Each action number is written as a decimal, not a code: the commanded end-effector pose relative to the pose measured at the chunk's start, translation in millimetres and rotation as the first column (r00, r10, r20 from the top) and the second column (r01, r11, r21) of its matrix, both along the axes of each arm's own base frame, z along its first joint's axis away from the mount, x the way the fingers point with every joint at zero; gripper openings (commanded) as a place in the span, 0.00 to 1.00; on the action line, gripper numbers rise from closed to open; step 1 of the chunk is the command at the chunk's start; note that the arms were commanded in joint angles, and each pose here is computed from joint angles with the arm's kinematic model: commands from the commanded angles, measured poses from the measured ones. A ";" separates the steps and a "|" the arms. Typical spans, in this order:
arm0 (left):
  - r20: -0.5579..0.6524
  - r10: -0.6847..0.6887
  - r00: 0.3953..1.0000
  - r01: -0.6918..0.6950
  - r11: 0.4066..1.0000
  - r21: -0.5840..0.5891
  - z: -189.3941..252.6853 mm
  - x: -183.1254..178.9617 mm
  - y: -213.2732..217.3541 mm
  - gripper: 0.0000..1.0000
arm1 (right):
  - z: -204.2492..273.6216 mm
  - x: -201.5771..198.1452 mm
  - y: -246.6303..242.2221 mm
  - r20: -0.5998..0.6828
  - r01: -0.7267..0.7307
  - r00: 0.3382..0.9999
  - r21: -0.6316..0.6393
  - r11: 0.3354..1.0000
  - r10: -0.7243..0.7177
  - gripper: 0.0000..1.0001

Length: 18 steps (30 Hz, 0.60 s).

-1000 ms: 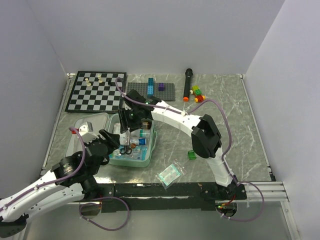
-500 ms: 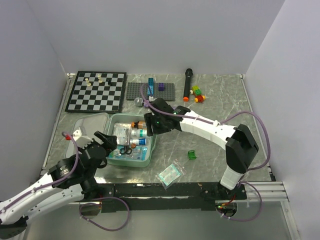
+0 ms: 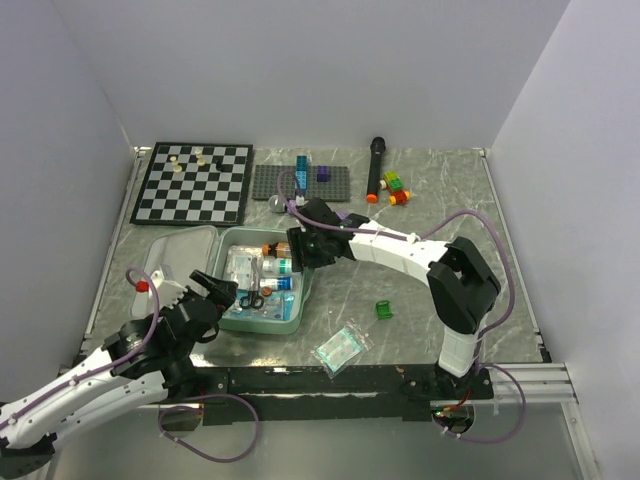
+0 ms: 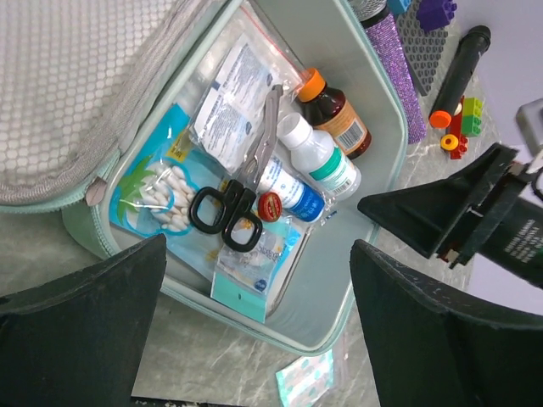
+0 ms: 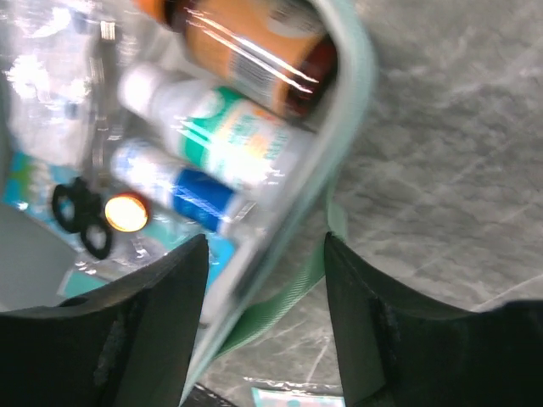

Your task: Organize the medicine kit

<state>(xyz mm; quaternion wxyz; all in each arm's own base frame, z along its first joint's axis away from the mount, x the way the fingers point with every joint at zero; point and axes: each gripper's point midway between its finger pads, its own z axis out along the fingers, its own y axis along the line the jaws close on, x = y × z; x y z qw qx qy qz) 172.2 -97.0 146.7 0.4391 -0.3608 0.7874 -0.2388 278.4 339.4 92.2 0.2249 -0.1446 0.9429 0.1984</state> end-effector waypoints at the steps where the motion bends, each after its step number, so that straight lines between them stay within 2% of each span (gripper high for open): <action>1: -0.011 0.019 1.000 -0.020 0.998 -0.051 -4.6 0.2 -3.4 0.93 | -16.3 16.5 -30.3 -0.035 0.089 0.995 0.016 0.996 -0.089 0.55; 3: 0.001 0.016 1.000 -0.016 0.999 -0.051 -4.3 2.3 -5.3 0.93 | -17.6 23.3 -45.1 -0.038 0.126 0.991 0.030 0.992 -0.124 0.49; 9: 0.028 0.043 0.999 -0.042 0.999 -0.013 5.5 8.9 -1.6 0.93 | -15.7 32.7 -77.3 -0.022 0.171 0.985 0.019 0.985 -0.171 0.40; 15: 0.019 0.022 1.000 -0.021 0.999 -0.046 -0.1 8.0 -9.1 0.95 | -14.3 31.7 -103.3 -0.025 0.220 0.975 0.029 0.975 -0.220 0.40; 18: -0.003 -0.024 1.000 0.024 0.995 -0.101 -9.8 4.5 -23.2 0.96 | -16.0 25.9 -102.1 -0.050 0.217 0.975 0.055 0.975 -0.215 0.45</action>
